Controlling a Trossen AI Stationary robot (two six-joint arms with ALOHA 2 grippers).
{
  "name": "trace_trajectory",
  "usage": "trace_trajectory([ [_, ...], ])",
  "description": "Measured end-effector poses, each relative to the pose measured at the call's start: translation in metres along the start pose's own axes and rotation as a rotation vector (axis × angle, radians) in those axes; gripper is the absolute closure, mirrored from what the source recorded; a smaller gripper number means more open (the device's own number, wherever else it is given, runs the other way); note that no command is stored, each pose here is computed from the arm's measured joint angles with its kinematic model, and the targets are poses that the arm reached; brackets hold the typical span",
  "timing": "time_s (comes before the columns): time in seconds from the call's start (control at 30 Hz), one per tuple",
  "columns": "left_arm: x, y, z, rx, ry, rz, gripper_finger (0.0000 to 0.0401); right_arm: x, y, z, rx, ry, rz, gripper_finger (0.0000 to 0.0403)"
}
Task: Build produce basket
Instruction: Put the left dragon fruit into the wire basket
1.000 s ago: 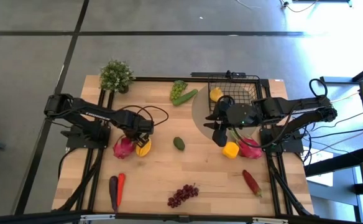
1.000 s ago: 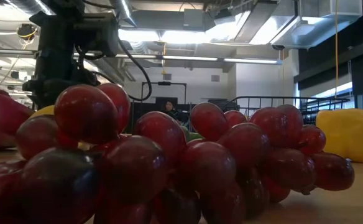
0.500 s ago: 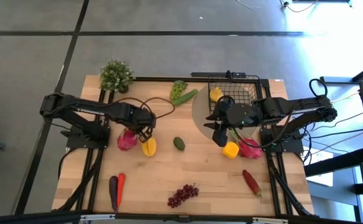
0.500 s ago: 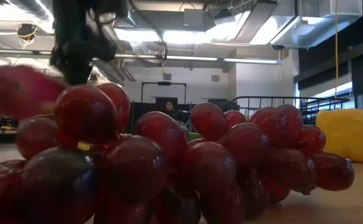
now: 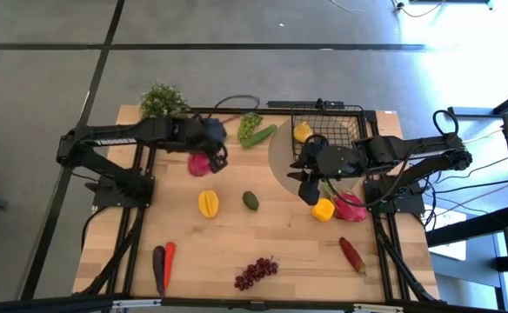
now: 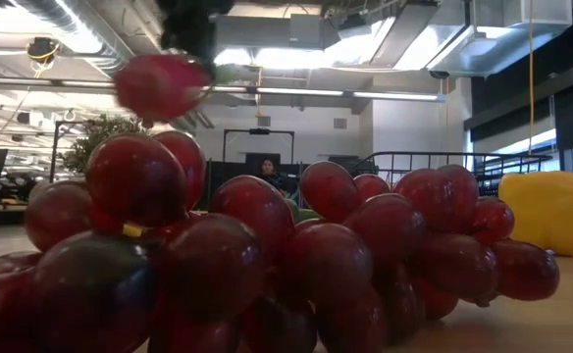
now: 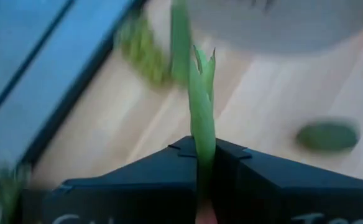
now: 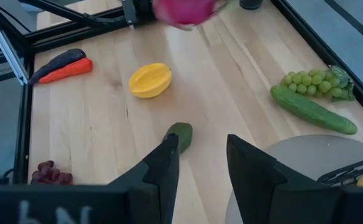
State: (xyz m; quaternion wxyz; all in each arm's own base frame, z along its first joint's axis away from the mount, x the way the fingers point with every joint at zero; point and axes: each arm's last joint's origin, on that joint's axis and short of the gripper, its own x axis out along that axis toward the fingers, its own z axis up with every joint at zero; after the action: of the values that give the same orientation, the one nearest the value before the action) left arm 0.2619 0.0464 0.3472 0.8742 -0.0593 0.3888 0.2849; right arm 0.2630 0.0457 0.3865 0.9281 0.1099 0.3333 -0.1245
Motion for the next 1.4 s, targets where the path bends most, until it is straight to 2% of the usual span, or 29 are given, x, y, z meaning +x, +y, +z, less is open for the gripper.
trace_trajectory([
  [0.33, -0.004, 0.010, 0.051, 0.145, -0.431, -0.232, 0.0401, 0.000, -0.001, 0.000, -0.015, 0.002, -0.009, 0.0279],
  [0.57, -0.006, 0.022, 0.069, 0.183, -0.624, -0.354, 0.0401, 0.000, -0.004, 0.002, -0.021, -0.059, -0.119, 0.0279],
  [0.77, -0.003, 0.023, 0.074, 0.208, -0.676, -0.481, 0.0401, 0.000, -0.004, 0.014, -0.011, -0.194, -0.169, 0.0279],
  [0.93, -0.003, 0.021, 0.074, 0.233, -0.676, -0.546, 0.0401, 0.001, -0.012, 0.029, 0.050, -0.293, -0.177, 0.0279],
  [1.03, -0.004, 0.020, 0.074, 0.243, -0.685, -0.575, 0.0401, 0.003, -0.020, 0.034, 0.076, -0.310, -0.175, 0.0279],
  [1.13, -0.005, 0.020, 0.075, 0.246, -0.697, -0.598, 0.0401, 0.005, -0.027, 0.038, 0.085, -0.300, -0.124, 0.0279],
  [1.27, -0.006, 0.019, 0.075, 0.254, -0.711, -0.622, 0.0401, 0.011, -0.030, 0.042, -0.027, -0.290, -0.058, 0.0279],
  [1.4, -0.006, 0.019, 0.075, 0.256, -0.710, -0.629, 0.0401, 0.019, -0.031, 0.047, -0.120, -0.303, -0.058, 0.0279],
])
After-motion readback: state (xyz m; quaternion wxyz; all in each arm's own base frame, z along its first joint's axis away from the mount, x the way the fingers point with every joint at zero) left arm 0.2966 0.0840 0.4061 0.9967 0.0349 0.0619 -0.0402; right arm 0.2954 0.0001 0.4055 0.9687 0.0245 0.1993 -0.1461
